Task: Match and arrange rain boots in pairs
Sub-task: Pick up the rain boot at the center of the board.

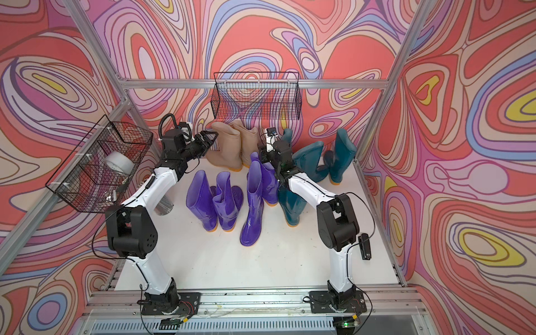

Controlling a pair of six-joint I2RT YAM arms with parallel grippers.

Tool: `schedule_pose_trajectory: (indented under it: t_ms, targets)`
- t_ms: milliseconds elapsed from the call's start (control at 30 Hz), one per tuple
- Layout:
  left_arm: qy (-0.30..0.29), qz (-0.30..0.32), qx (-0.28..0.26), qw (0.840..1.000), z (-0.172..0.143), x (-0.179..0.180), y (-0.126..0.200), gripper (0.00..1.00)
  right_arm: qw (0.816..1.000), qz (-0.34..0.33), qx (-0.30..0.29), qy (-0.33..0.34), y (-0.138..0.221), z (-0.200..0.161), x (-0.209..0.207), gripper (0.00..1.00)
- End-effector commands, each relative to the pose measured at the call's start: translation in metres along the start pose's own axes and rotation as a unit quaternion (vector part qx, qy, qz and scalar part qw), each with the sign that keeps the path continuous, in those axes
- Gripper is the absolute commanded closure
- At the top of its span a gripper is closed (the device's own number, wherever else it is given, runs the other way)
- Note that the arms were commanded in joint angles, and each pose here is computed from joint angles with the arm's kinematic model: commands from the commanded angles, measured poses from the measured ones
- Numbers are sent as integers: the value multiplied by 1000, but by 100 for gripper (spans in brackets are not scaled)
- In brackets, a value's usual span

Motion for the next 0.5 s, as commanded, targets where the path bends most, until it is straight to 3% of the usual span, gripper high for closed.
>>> schedule_pose_trajectory:
  t_ms: [0, 200, 467]
  targets:
    - [36, 9, 28, 999, 1, 6, -14, 24, 1000, 0, -13, -9, 12, 10, 1, 48]
    - [87, 57, 67, 992, -3, 27, -42, 26, 1000, -6, -14, -8, 38, 26, 4, 47]
    - [90, 40, 74, 992, -2, 38, -73, 27, 999, 23, -11, -21, 69, 41, 15, 46]
Point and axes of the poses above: each gripper's point midway between its finger pads, its own y axis back along the fingers, its own x axis along the line the jaws close on, z = x × y, the point moved 10 cm from there along y, back along the fingers, and after that the axes turned 11 degrees about -y, right-handed, at the moved point
